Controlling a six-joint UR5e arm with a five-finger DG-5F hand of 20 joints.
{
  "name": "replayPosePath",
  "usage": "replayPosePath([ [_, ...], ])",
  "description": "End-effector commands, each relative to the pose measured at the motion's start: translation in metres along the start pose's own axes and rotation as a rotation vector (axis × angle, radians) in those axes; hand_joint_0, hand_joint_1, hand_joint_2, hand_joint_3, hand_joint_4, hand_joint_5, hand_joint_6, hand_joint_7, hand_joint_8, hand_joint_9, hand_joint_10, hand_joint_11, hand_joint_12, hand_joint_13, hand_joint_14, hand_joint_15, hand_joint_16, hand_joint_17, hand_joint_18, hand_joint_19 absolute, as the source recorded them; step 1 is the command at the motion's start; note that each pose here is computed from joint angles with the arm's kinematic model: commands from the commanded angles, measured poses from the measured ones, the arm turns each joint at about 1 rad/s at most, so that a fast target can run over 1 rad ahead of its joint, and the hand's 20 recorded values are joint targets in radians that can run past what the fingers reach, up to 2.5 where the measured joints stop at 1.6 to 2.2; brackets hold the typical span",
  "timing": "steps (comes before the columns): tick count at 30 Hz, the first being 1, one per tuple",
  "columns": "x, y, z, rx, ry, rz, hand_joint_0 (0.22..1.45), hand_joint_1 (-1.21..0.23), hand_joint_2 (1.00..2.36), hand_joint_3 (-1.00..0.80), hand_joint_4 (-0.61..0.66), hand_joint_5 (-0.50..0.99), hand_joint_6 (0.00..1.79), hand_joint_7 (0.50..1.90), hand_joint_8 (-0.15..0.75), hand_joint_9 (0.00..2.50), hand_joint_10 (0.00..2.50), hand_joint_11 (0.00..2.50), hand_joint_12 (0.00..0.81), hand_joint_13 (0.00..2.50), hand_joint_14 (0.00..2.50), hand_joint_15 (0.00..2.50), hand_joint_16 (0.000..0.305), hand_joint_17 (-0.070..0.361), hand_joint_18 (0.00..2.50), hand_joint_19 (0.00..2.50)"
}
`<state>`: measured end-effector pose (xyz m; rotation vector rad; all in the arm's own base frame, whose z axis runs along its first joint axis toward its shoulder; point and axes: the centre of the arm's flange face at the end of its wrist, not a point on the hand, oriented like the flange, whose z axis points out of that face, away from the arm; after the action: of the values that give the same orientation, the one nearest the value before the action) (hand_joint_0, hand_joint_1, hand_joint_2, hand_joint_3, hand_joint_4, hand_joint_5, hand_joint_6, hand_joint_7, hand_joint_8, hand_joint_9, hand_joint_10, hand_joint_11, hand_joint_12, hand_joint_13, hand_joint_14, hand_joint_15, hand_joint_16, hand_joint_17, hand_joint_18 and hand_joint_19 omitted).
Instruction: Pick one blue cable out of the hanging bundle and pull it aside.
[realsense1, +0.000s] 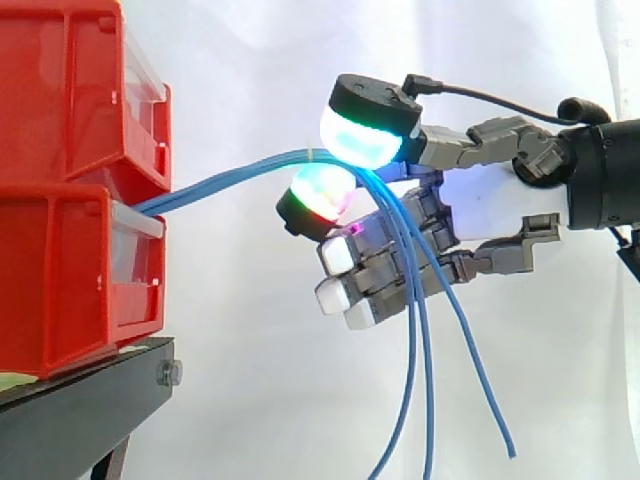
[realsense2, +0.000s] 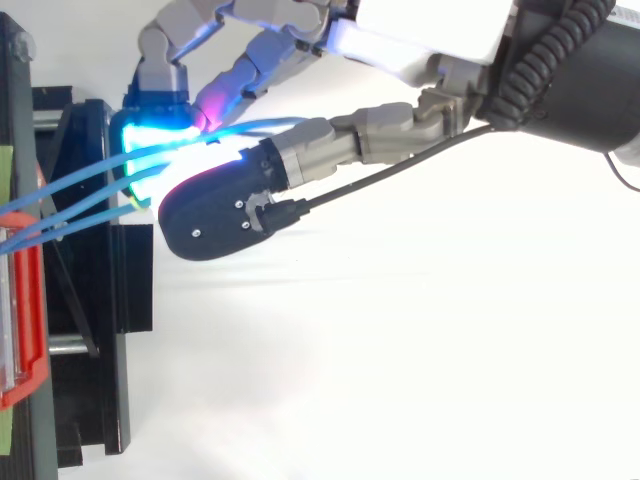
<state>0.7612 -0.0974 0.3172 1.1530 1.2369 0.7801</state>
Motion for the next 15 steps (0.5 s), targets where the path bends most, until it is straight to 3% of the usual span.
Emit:
replayPosePath([
  [1, 0.0007, -0.0003, 0.0002, 0.001, 0.001, 0.000, 0.76, -0.90, 1.00, -0.50, -0.27, -0.13, 0.97, 1.08, 0.143, 0.94, 0.02, 0.53, 0.210, 0.78, 0.02, 0.41, 0.028, 0.064, 0.61, 0.29],
  [15, 0.0007, -0.0006, -0.0001, 0.004, 0.002, -0.001, 0.65, -0.95, 1.00, -0.50, -0.16, -0.12, 0.95, 0.85, 0.141, 0.93, 0.02, 0.53, 0.210, 0.77, 0.02, 0.41, 0.028, 0.064, 0.61, 0.30],
])
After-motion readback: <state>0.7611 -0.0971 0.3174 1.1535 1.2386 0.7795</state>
